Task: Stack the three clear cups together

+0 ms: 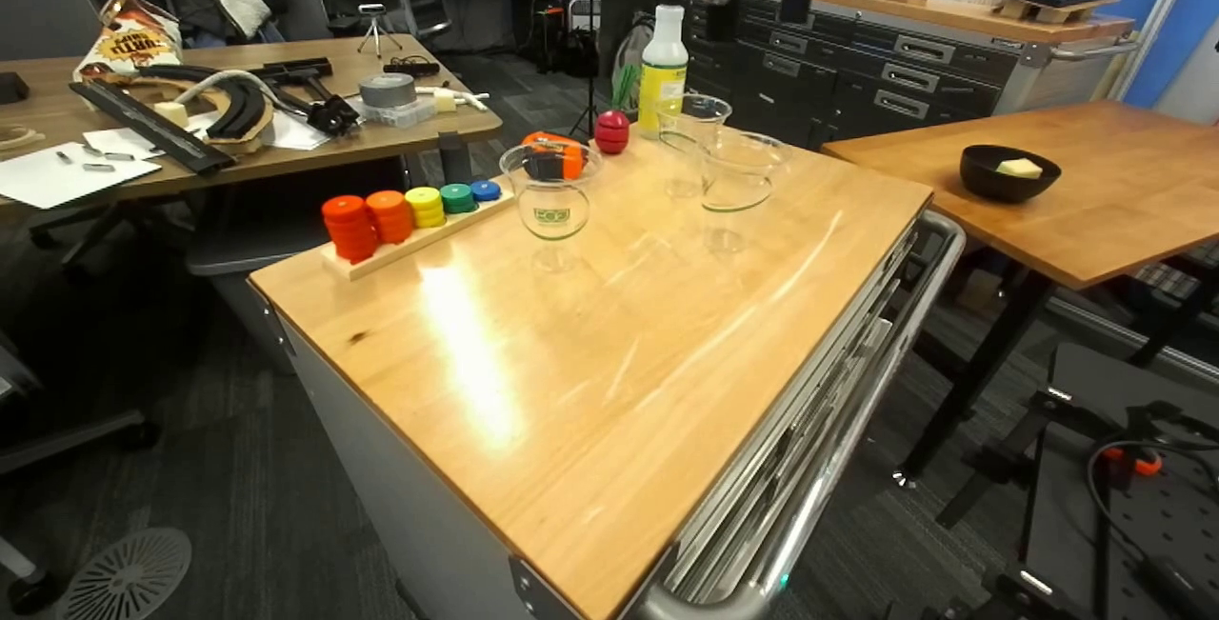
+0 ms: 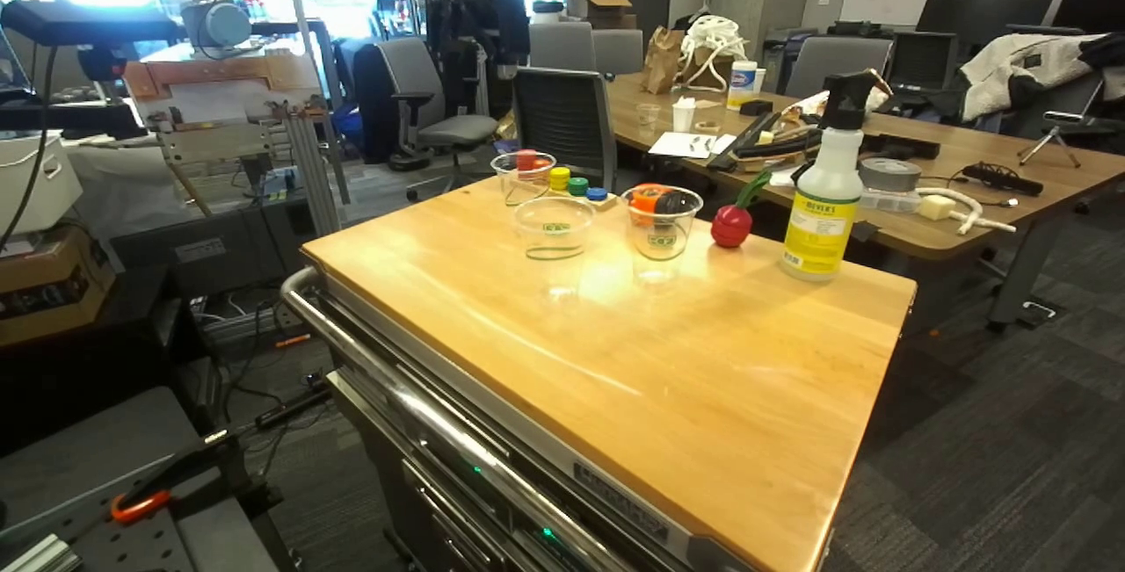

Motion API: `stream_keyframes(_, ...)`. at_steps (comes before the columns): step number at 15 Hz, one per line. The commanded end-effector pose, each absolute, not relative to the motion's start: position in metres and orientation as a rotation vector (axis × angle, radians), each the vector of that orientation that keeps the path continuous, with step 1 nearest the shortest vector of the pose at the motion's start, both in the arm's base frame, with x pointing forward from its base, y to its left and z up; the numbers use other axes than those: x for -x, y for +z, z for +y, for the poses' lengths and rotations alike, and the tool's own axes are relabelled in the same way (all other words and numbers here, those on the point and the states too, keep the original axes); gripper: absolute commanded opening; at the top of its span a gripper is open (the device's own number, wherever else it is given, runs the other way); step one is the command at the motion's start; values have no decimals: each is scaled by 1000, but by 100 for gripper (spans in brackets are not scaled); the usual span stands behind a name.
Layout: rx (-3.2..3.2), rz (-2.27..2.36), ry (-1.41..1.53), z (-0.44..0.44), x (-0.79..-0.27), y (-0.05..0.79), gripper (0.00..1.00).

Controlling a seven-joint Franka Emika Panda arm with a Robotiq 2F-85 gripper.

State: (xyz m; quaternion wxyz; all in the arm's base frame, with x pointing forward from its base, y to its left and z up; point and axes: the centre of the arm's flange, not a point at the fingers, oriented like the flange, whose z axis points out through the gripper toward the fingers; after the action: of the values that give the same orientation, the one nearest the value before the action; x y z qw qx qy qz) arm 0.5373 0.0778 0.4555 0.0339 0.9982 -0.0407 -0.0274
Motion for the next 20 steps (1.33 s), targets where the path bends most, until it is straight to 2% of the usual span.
stream_keyframes(1,-3099,-131,4,106,-590,448,100)
stream_keyframes(13,-3126,-212,-33,109,-662,375,100)
stream_keyframes(20,-3145,-246,-142,103,-672,338,100)
